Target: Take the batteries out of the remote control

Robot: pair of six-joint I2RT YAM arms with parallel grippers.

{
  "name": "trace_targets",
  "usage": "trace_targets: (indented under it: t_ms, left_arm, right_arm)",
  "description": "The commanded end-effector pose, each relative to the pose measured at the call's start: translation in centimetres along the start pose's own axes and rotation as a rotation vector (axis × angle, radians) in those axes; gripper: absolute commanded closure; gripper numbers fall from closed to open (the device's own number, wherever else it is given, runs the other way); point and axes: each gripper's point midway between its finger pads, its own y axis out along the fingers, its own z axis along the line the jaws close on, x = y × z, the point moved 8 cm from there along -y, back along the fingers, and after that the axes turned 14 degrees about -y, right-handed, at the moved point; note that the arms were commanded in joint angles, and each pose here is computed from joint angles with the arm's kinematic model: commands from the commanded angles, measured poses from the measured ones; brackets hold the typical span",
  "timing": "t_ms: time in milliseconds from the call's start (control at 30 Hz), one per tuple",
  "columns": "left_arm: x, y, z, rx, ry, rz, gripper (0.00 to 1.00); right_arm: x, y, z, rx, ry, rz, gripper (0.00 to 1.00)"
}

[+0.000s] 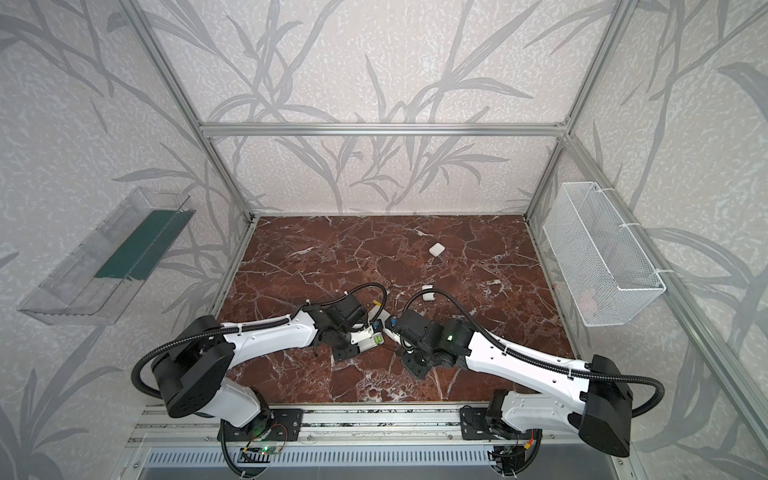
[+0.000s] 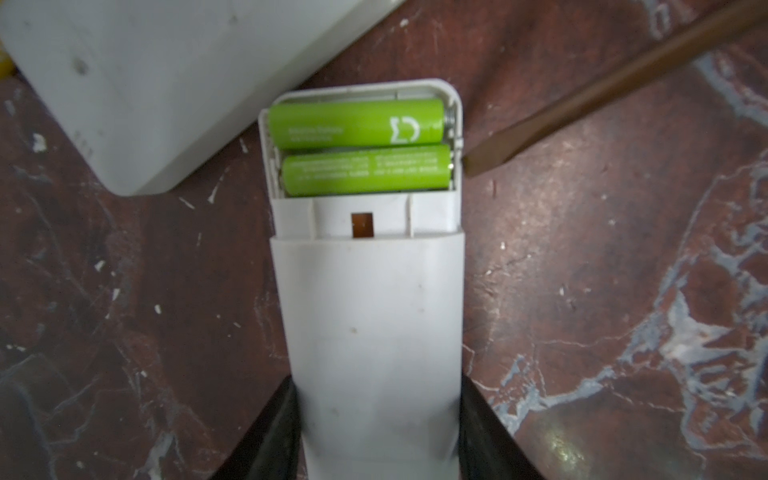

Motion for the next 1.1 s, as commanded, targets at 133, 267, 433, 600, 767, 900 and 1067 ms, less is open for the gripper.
trace_targets:
  t_ms: [133,267,433,600,767,900,1067]
  left_arm:
    - [-0.35,0.56,-0.65,-0.037,0.024,0.037,0.63]
    - [-0.33,0.54,-0.68,-0.041,0.025,0.036,0.63]
    - [-0.32,0.56,-0.71,-0.041,0.027,0.038,0.63]
    - [-0.40,0.59,-0.74,-0.042,0.025,0.041,0.64]
    - [-0.34,0.56,-0.72,-0.041,0.025,0.039,0.64]
    - [-0.38,0.59,-0.76,-0.041,0.026,0.041,0.64]
    - [-0.35,0.63,-0.79,-0.042,0.028,0.043,0.64]
  right_arm:
    - [-0.13,-0.26,-0.12,-0.024,0.012,-0.016,1.00]
    - [0.26,-0.19,-0.06,-0.015,0.014,-0.047,1.00]
    - [0.51,-0.51,0.12,0.004,0.006,-0.063,1.00]
    - [0.25,-0.65,-0.05,-0.016,0.004,-0.056,1.00]
    - [0.12,-0.22,0.02,-0.008,0.003,-0.038,1.00]
    - [-0.01,-0.17,0.17,0.008,-0.002,-0.030,1.00]
    - [-0.29,-0.08,0.35,0.028,-0.002,-0.020,1.00]
